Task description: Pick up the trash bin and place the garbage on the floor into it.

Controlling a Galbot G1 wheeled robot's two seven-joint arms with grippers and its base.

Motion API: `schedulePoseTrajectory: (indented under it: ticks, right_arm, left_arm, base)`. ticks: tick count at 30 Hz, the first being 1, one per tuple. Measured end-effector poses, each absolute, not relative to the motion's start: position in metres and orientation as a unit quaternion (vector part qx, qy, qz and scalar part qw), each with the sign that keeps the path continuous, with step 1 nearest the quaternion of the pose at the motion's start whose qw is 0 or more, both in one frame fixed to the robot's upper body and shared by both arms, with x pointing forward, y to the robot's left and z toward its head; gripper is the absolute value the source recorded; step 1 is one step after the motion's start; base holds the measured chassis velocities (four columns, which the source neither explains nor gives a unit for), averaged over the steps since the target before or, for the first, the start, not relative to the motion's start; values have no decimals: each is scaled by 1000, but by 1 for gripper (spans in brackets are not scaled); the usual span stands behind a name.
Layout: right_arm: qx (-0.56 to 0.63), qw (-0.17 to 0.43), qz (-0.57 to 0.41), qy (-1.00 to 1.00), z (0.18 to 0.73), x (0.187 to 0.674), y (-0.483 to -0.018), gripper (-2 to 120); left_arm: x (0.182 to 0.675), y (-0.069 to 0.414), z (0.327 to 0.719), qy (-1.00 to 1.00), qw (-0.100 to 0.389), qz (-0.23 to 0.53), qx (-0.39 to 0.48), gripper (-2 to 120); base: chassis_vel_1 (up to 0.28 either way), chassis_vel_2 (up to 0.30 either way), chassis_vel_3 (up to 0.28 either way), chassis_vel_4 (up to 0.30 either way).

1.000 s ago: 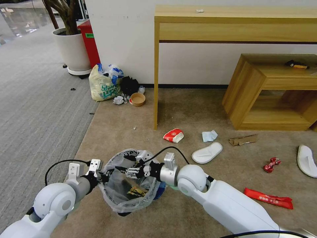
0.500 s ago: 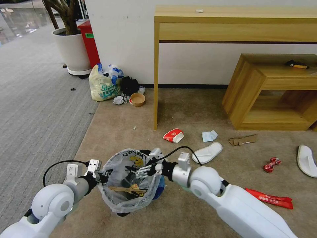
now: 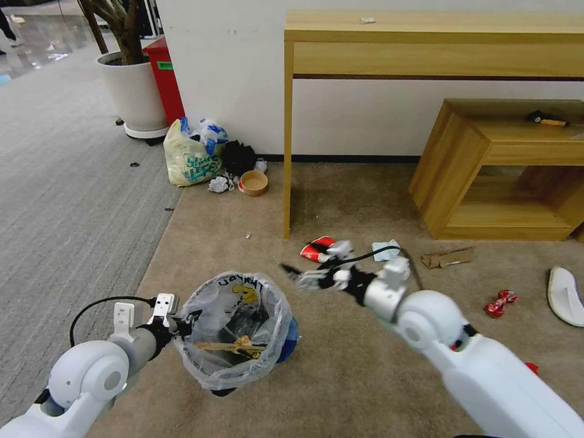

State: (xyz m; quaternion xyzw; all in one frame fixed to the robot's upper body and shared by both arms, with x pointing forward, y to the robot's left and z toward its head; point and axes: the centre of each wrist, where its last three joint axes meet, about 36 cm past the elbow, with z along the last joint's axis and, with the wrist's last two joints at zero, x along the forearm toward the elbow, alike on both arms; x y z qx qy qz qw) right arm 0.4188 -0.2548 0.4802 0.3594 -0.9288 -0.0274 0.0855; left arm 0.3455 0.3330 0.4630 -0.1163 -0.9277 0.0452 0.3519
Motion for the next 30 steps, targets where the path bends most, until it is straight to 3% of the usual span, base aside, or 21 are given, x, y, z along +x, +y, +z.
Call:
schedulePoseTrajectory:
  ticks: [14, 19, 30]
  right_arm:
    - [243, 104, 1, -964, 440, 361, -311, 100]
    - [215, 106, -7, -971, 416, 334, -307, 100]
    - [202, 105, -32, -973, 408, 331, -287, 100]
  left_arm:
    - [340, 342, 466, -931, 344, 49, -115, 0]
    - [335, 342, 468, -931, 343, 46, -116, 0]
    - [326, 349, 477, -933, 338, 38, -115, 0]
  base:
    - [0, 0, 0, 0]
    - [0, 0, 0, 0]
    - [0, 0, 0, 0]
